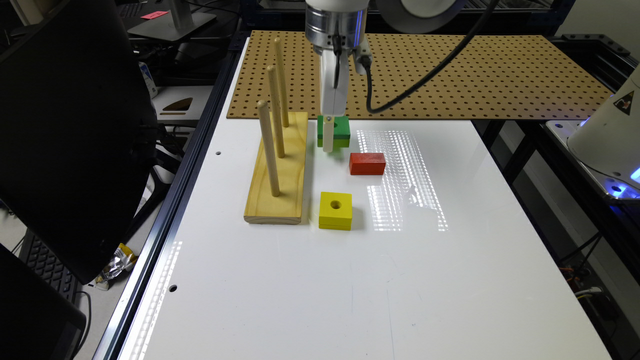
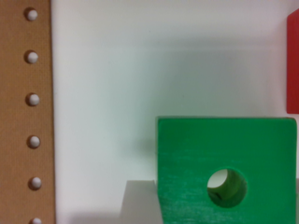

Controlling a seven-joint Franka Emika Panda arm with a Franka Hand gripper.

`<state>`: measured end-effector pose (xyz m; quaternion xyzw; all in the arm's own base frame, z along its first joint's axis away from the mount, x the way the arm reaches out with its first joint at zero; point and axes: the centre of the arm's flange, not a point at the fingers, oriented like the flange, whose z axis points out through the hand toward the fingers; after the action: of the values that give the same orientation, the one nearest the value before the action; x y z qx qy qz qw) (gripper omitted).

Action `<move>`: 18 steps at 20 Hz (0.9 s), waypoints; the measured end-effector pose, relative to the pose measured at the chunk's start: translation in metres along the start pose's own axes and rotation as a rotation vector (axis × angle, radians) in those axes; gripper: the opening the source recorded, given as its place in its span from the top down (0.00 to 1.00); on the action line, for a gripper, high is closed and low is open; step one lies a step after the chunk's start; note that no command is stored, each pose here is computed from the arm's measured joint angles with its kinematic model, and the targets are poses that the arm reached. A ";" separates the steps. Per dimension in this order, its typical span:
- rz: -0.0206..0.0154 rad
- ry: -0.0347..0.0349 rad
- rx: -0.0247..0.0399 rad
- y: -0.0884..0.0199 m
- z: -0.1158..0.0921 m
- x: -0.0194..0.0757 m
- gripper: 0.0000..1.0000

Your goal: Pick up green block.

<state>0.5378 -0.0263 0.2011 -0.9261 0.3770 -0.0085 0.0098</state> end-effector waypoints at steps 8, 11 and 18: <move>-0.0008 -0.0018 -0.0079 0.001 -0.046 -0.0013 1.00; -0.0010 -0.0023 -0.0106 0.005 -0.057 -0.0061 1.00; -0.0007 0.0094 -0.0039 0.007 -0.084 -0.0076 1.00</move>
<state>0.5258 -0.0267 0.2847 -0.9262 0.3768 -0.0122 0.0062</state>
